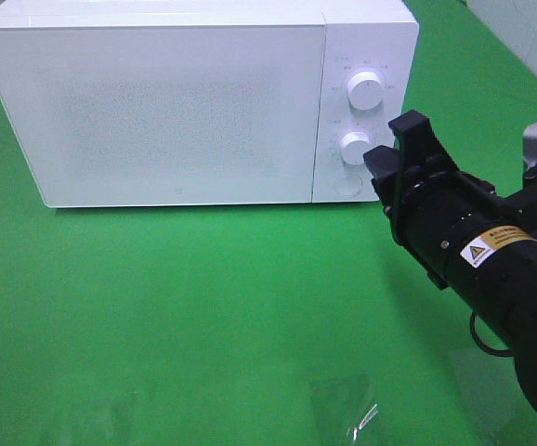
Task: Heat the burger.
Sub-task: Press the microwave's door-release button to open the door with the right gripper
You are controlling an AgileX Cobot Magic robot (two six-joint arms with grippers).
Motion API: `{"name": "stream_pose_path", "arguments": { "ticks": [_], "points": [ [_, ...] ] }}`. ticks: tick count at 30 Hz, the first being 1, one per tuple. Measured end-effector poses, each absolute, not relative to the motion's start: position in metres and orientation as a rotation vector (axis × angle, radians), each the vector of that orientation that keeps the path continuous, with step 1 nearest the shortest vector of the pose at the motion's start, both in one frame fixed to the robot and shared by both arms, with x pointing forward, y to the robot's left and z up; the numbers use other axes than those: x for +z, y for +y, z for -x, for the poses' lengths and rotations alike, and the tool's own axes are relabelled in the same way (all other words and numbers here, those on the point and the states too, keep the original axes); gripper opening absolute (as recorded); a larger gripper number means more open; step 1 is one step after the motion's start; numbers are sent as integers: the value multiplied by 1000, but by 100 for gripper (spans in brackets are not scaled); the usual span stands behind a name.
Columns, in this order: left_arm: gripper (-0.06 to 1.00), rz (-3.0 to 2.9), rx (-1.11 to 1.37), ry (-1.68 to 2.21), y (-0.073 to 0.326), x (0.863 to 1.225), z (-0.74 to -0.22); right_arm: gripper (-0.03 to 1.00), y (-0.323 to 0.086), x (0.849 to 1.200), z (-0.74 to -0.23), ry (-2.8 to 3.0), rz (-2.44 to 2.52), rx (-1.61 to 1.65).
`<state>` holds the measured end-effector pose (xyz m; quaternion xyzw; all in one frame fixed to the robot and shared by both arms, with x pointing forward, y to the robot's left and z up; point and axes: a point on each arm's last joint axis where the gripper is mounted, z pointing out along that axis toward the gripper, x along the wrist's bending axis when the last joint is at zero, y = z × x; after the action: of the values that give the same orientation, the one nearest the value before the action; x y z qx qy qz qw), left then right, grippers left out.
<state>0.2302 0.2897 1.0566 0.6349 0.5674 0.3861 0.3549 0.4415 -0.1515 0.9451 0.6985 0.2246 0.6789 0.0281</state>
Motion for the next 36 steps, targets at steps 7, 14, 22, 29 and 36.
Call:
{"name": "stream_pose_path", "arguments": {
  "ticks": [7,14,22,29,36],
  "points": [
    [99,-1641,998,1466,290,1057,-230,0,-151,936,-440,560,-2396,2056],
    [99,-1641,998,1466,290,1057,-230,0,-150,925,-440,462,-2531,2001],
    [99,-1641,998,1466,290,1057,-230,0,-146,912,-448,393,-2591,1959],
    [99,-1641,998,1466,290,1057,-230,0,-136,904,-460,328,-2610,1946],
    [99,-1641,998,1466,290,1057,-230,0,-131,889,-483,181,-2641,1868]
  ]
}}
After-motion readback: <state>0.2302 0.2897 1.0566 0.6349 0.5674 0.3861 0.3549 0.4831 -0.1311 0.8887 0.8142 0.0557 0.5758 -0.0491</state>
